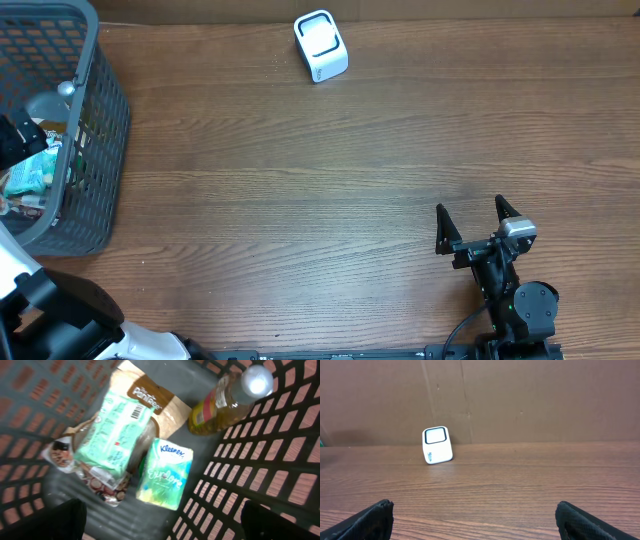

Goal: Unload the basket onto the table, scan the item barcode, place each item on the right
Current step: 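Grasp the green Kleenex tissue pack in the basket with the left gripper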

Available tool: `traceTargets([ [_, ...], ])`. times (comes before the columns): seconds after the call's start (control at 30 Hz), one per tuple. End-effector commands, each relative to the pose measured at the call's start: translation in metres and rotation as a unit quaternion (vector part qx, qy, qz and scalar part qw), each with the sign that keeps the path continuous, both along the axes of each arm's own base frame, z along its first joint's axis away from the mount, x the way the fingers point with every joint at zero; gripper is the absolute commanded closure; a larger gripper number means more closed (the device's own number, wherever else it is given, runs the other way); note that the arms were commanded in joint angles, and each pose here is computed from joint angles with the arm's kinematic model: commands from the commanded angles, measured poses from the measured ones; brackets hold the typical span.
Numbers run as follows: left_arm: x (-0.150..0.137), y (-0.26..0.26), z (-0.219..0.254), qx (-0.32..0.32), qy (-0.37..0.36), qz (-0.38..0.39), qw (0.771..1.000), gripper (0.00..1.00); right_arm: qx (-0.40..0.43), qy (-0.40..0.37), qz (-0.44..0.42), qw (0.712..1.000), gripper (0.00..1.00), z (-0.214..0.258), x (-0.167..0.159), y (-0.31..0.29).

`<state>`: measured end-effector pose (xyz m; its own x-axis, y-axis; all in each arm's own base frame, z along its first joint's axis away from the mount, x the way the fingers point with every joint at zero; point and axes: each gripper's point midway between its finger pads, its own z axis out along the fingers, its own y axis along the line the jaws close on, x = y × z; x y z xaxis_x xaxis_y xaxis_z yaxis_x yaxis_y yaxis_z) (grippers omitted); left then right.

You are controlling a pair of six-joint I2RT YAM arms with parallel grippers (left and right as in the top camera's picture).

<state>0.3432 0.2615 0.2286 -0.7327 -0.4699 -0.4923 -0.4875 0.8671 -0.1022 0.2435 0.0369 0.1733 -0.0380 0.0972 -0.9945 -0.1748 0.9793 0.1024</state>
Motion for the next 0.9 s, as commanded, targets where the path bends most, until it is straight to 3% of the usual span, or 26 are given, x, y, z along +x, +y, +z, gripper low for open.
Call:
traceTargets([
  [0.0, 0.008, -0.003, -0.021, -0.02, 0.006, -0.025, 0.999, 0.0, 0.003, -0.001, -0.006, 1.0, 0.0, -0.002, 0.0, -0.002],
  [0.53, 0.036, -0.012, -0.109, -0.085, 0.059, -0.095, 0.99, 0.0, 0.003, -0.001, -0.006, 1.0, 0.0, -0.002, 0.0, -0.002],
  [0.87, 0.04, -0.015, -0.119, -0.059, 0.086, -0.111, 0.988, 0.0, 0.003, -0.001, -0.006, 1.0, 0.0, -0.002, 0.0, -0.002],
])
